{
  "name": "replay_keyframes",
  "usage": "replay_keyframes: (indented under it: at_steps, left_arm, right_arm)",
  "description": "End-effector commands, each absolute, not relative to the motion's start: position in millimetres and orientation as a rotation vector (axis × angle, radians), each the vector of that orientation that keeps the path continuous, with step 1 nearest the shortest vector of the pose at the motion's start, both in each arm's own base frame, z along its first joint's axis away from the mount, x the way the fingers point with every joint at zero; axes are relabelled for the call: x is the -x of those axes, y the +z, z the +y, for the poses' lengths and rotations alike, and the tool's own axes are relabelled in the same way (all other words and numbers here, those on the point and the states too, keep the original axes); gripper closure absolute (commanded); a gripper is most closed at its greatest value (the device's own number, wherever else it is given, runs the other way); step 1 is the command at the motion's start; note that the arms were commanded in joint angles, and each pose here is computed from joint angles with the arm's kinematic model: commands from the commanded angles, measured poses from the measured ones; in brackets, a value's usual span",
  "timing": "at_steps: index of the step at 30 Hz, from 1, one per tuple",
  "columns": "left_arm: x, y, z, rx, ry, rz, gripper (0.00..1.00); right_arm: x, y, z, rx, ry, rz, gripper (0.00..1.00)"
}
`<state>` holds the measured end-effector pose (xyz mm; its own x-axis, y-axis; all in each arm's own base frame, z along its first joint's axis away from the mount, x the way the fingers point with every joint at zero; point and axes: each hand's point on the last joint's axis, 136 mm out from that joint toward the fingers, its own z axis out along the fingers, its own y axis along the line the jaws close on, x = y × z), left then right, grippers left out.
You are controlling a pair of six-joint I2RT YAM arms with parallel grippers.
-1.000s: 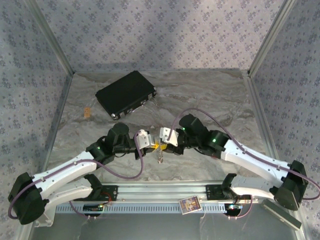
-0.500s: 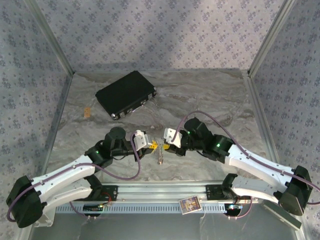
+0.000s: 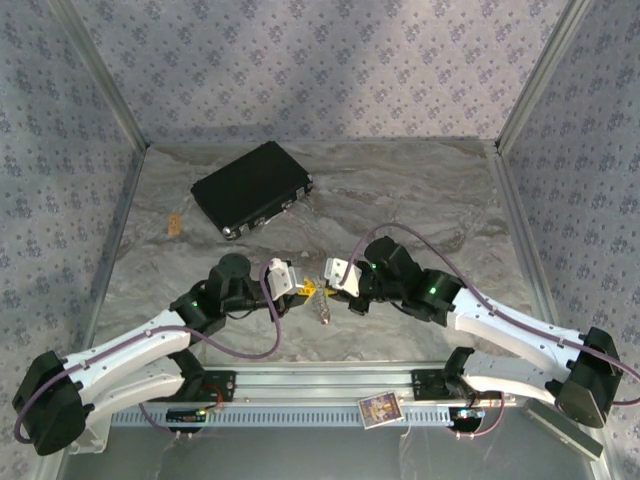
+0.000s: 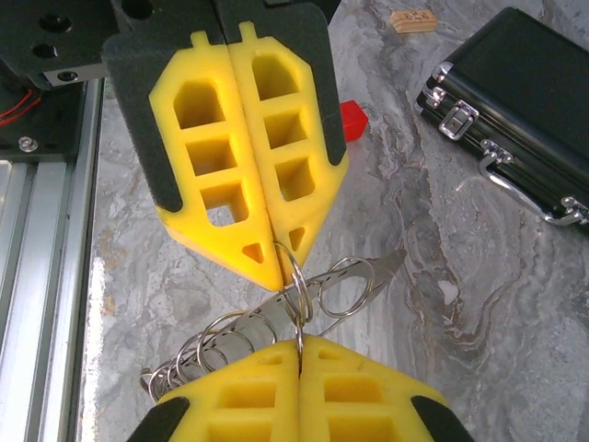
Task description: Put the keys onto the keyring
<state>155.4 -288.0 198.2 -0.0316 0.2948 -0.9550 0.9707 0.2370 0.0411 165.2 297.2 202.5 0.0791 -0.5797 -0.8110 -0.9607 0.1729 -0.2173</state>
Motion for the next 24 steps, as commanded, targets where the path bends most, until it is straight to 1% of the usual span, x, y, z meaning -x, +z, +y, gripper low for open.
replay_keyframes:
  at_steps: [1,9,10,13,15,18,20,24]
  left_arm:
    - [-159,215,-293,-1.200,-0.874,1.466,1.00]
    - [-165,216,-294,-1.142,-0.877,1.469,1.00]
    - [-166,218,-293,-1.132,-0.873,1.465,1.00]
    - [-167,220,-293,-1.124,-0.871,1.454,1.00]
    - [-167,219,-293,-1.128,-0.872,1.456,1.00]
    - [-167,217,-294,-1.135,-0.870,1.459,1.00]
    - [-166,215,-294,-1.148,-0.864,1.458,1.00]
    - [-162,212,-295,-1.189,-0.854,1.439,1.00]
  right_arm:
    - [-166,204,298,1.521,0.520,1.585,0.99]
    - [-160,192,305,1.579,0.446,1.546,1.00]
    - [-161,192,306,1.576,0.448,1.551,0.99]
    - [-159,191,307,1.579,0.464,1.554,0.92]
    - [-159,192,307,1.569,0.480,1.552,0.86]
    - [-164,200,303,1.505,0.512,1.560,0.70]
    - [-166,208,297,1.447,0.571,1.573,0.65]
    - [-167,220,287,1.371,0.721,1.594,0.62]
